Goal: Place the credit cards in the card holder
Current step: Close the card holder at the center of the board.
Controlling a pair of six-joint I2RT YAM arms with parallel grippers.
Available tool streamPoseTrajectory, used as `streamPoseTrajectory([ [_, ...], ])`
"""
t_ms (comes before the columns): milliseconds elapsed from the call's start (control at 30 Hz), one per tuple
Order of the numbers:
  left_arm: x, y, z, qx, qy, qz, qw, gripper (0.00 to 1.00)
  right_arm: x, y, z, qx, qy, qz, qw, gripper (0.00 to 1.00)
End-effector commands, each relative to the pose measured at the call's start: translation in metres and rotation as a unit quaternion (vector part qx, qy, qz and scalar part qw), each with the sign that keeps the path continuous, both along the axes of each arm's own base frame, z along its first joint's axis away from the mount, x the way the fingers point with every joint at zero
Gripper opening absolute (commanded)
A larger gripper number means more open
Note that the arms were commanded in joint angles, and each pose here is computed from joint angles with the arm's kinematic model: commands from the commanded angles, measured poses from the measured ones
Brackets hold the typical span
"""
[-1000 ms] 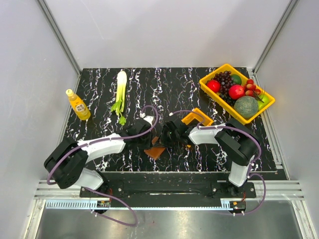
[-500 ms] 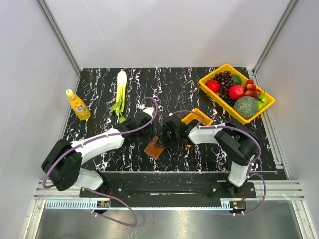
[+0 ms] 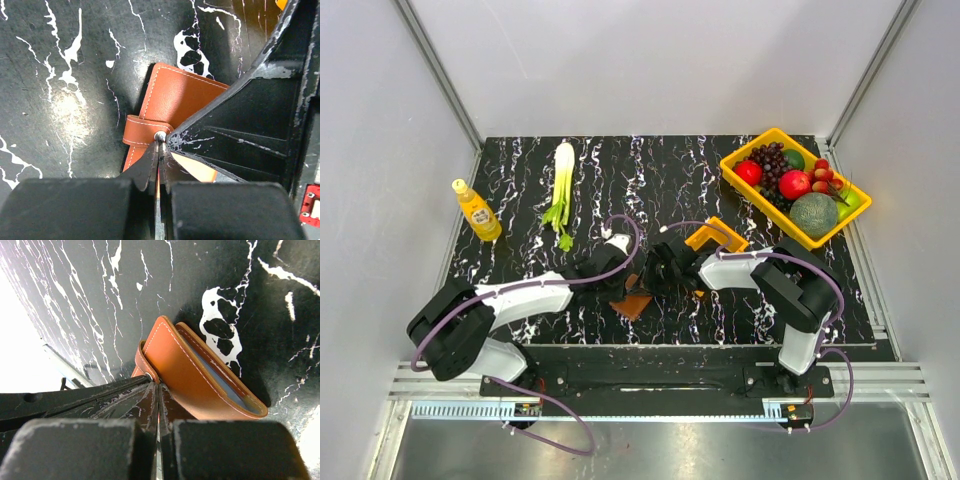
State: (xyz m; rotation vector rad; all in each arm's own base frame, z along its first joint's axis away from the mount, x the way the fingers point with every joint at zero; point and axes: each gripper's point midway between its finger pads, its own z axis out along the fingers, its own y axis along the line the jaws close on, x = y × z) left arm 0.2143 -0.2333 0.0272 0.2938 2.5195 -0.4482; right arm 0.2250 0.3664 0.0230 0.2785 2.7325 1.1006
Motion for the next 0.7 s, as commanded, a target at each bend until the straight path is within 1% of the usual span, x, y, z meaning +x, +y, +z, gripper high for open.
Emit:
streamPoseTrajectory([
  [0, 0.010, 0.001, 0.018, 0.026, -0.015, 0.002, 1.000, 0.00, -0.028, -0.066, -0.073, -0.158, 0.064, -0.024, 0.985, 0.00],
  [100, 0.035, -0.001, 0.054, 0.009, -0.055, 0.015, 0.998, 0.00, -0.029, -0.066, -0.073, -0.157, 0.064, -0.024, 0.985, 0.00],
  [167, 0.046, 0.000, 0.066, 0.008, -0.069, 0.017, 0.997, 0.00, -0.029, -0.066, -0.073, -0.156, 0.064, -0.023, 0.985, 0.00],
  [267, 0.048, 0.000, 0.062, 0.009, -0.060, 0.011, 0.998, 0.00, -0.028, -0.065, -0.073, -0.156, 0.064, -0.022, 0.985, 0.00],
  [367, 0.032, -0.003, 0.030, 0.007, -0.014, -0.004, 1.000, 0.00, -0.028, -0.065, -0.073, -0.155, 0.064, -0.021, 0.986, 0.00],
  [467, 0.001, -0.011, -0.001, -0.027, 0.038, -0.019, 0.999, 0.00, -0.028, -0.065, -0.073, -0.156, 0.062, -0.021, 0.986, 0.00],
  [533, -0.021, -0.011, -0.024, -0.021, 0.064, -0.026, 0.997, 0.00, -0.028, -0.065, -0.072, -0.155, 0.063, -0.022, 0.986, 0.00],
  [600, -0.033, -0.010, -0.031, -0.003, 0.073, -0.028, 0.997, 0.00, -0.028, -0.065, -0.073, -0.156, 0.065, -0.022, 0.985, 0.00],
  [633, -0.033, -0.005, -0.029, 0.010, 0.061, -0.014, 0.998, 0.00, -0.028, -0.066, -0.074, -0.157, 0.065, -0.022, 0.985, 0.00],
  [667, -0.033, -0.003, -0.027, 0.008, 0.056, -0.012, 0.998, 0.00, -0.029, -0.066, -0.074, -0.157, 0.065, -0.022, 0.985, 0.00],
])
